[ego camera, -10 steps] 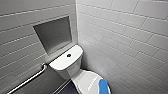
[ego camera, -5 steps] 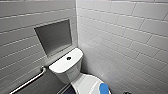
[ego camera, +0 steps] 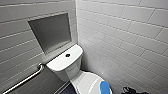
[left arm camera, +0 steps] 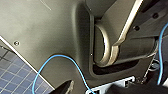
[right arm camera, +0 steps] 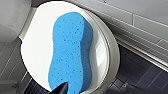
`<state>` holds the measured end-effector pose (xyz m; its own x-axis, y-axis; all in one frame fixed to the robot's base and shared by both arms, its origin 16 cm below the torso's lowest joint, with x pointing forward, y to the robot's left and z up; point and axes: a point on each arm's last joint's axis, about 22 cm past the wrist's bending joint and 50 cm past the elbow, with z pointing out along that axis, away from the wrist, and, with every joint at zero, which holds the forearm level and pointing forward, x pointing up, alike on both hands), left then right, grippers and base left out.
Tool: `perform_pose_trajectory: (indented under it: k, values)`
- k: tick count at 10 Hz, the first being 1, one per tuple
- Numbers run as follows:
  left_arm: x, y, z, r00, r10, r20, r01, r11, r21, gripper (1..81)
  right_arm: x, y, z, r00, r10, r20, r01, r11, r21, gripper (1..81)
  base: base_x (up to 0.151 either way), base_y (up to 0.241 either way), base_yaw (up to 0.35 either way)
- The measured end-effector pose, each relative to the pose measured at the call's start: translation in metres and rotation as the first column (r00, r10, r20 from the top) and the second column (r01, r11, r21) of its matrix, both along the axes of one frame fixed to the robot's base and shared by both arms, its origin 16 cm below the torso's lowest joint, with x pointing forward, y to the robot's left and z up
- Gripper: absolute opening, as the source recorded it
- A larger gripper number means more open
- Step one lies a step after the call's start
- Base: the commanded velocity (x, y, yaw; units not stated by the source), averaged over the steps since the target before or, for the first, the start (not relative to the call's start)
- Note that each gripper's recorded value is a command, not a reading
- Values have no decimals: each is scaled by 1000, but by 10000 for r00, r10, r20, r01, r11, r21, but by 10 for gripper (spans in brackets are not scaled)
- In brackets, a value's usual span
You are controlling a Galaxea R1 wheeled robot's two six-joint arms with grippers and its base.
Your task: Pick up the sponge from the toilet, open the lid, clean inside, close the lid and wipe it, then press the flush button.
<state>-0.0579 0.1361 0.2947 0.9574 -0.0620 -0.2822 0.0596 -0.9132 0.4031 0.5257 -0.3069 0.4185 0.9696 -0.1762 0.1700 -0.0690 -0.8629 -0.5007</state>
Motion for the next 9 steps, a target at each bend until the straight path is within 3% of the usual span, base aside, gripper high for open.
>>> perform_pose_trajectory:
  k: [3, 6, 9]
  values:
    - [-63, -2, 9, 9933, 63, -1156, -63, 10000, 0, 811, 10, 13, -46, 9992, 35, -404, -30, 9999, 114, 811, 0, 0, 0]
    - [-68, -2, 1, 9951, 228, -965, -222, 9997, 67, 811, 41, 39, -48, 9999, 9, -126, -3, 9990, 449, 811, 0, 0, 0]
    - [-65, -3, 0, 9952, 232, -947, -227, 9997, 67, 811, 50, 60, -54, 9996, -156, -237, 171, 9977, 650, 811, 0, 0, 0]
